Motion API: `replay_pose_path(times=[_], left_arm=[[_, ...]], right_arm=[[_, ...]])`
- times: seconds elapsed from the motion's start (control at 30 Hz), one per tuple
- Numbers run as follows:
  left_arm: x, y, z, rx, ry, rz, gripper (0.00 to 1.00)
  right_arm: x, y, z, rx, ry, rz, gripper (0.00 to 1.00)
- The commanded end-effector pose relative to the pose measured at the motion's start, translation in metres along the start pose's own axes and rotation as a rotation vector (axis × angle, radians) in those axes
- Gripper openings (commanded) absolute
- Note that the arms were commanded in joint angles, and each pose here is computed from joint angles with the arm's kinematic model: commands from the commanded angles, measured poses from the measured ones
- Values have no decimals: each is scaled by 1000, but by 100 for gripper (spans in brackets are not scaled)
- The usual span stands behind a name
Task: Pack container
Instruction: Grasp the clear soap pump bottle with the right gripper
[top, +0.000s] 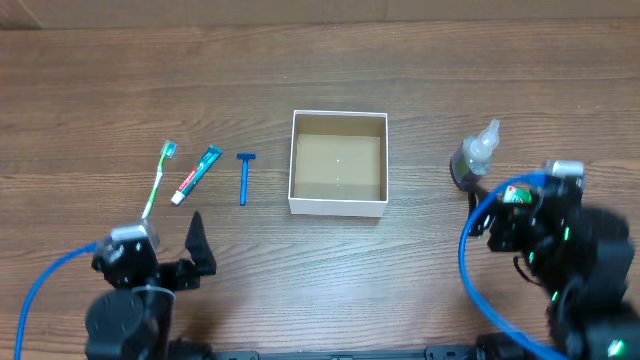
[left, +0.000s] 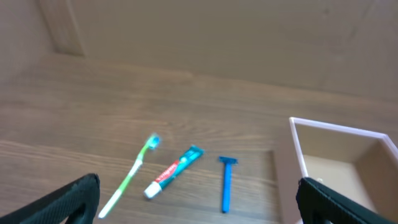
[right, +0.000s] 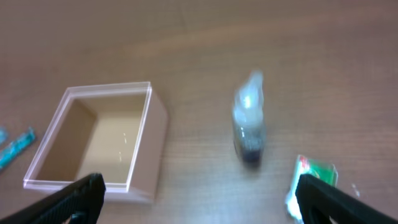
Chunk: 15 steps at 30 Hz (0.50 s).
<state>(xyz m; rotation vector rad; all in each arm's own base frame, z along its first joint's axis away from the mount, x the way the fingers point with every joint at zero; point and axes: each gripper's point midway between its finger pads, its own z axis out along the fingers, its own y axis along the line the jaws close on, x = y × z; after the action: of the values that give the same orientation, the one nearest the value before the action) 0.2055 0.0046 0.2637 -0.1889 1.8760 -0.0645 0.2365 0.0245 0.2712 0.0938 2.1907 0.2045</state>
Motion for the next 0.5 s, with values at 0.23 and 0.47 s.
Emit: replay_pose_path(times=[0.23, 0.47], left_arm=[[-24, -39, 6, 79, 491, -47, 100], [-16, -37, 20, 49, 542, -39, 100]], right_arm=[[-44, -23, 57, 202, 343, -27, 100], [7, -53, 146, 138, 509, -49, 100]])
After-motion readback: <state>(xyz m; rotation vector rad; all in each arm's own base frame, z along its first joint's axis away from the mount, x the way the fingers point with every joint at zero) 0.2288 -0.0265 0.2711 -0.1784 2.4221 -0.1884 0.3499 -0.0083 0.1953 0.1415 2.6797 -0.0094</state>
